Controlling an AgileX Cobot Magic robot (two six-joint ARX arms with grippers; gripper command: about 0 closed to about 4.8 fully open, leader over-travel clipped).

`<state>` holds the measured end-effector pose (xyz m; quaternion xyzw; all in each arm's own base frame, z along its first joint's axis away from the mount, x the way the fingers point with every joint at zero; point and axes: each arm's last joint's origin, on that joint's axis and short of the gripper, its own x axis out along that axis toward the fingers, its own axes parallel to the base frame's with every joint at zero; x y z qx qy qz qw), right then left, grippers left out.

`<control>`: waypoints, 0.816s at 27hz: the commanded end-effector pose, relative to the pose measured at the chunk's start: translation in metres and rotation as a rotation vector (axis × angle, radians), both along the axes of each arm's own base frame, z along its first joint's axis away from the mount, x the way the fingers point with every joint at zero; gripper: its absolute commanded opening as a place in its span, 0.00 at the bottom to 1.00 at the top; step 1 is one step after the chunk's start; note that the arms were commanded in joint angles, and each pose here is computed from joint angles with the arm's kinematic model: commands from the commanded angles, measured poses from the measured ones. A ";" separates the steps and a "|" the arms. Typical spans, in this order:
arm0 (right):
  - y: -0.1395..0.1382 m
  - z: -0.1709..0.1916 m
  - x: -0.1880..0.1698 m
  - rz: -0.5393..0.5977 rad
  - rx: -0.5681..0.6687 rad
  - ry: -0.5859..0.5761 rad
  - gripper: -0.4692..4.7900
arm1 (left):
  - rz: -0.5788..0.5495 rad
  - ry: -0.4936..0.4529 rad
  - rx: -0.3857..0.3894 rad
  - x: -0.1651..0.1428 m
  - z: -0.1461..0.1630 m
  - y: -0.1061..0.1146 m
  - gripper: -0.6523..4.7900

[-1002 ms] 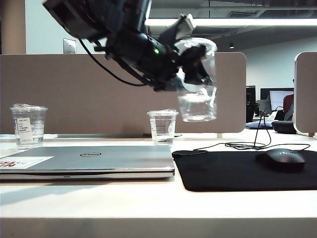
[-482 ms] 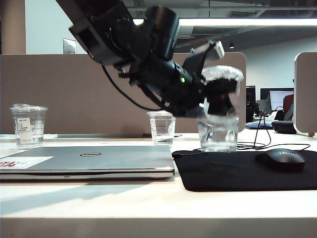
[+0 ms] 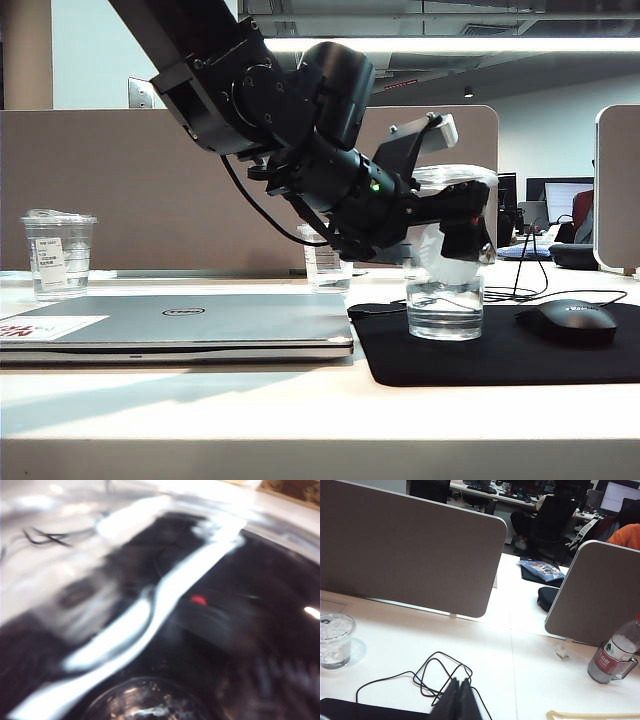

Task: Pick up the coffee cup on the middle and place it on the right side of the laptop.

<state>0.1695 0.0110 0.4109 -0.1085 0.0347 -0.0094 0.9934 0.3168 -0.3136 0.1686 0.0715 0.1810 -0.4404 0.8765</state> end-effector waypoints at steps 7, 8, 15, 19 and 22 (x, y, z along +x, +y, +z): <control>0.000 0.006 -0.007 -0.003 0.000 -0.038 0.08 | 0.024 0.061 0.085 -0.011 -0.003 -0.003 0.99; 0.000 0.006 -0.007 -0.003 0.000 -0.039 0.08 | 0.037 0.057 0.089 -0.011 -0.002 -0.002 0.99; -0.001 0.007 -0.011 -0.001 0.001 -0.049 0.08 | 0.105 0.089 0.142 -0.019 0.017 0.006 1.00; 0.000 0.008 -0.012 0.004 0.002 -0.049 0.08 | 0.112 0.080 0.137 -0.023 0.034 0.011 1.00; 0.000 0.008 -0.012 0.004 0.002 -0.048 0.08 | 0.111 0.090 0.148 -0.028 0.046 0.016 1.00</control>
